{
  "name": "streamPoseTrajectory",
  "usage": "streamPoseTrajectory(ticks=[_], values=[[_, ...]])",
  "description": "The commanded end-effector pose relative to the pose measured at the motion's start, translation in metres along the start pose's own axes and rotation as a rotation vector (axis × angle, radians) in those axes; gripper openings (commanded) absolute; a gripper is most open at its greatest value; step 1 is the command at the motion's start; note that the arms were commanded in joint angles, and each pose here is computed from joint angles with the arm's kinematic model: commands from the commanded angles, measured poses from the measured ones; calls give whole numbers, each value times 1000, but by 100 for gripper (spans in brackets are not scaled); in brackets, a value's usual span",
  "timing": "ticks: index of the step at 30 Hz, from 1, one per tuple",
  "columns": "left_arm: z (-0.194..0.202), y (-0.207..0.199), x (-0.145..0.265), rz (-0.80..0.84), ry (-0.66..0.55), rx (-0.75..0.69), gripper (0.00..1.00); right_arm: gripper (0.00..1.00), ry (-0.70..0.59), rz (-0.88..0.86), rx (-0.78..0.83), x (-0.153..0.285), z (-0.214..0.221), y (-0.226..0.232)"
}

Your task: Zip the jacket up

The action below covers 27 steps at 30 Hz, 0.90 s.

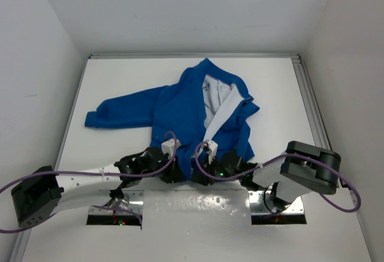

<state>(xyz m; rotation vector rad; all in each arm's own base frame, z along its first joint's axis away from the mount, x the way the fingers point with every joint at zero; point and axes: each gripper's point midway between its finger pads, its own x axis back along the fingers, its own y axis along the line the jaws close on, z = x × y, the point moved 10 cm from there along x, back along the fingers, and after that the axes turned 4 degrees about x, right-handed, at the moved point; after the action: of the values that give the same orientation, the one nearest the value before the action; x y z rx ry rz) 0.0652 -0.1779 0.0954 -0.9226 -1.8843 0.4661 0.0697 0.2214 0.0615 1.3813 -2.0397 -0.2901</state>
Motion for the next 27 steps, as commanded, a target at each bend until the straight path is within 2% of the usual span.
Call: streamPoseTrajectory(ticks=[1,12,18,27], values=[[2,0,1,8,-14,-7,0,23,-87,-101,-1,2,-14,13],[-1,-3,-1,19,-15,-10,0,20,-126,-142,-30,5,-16,17],[-1,-4,0,29,-11,-8,0,25,-110,-117,-43,-3,-15,14],[1,-3,0,34,-14,0,0,25,-106,-80,-75,-5,-11,10]])
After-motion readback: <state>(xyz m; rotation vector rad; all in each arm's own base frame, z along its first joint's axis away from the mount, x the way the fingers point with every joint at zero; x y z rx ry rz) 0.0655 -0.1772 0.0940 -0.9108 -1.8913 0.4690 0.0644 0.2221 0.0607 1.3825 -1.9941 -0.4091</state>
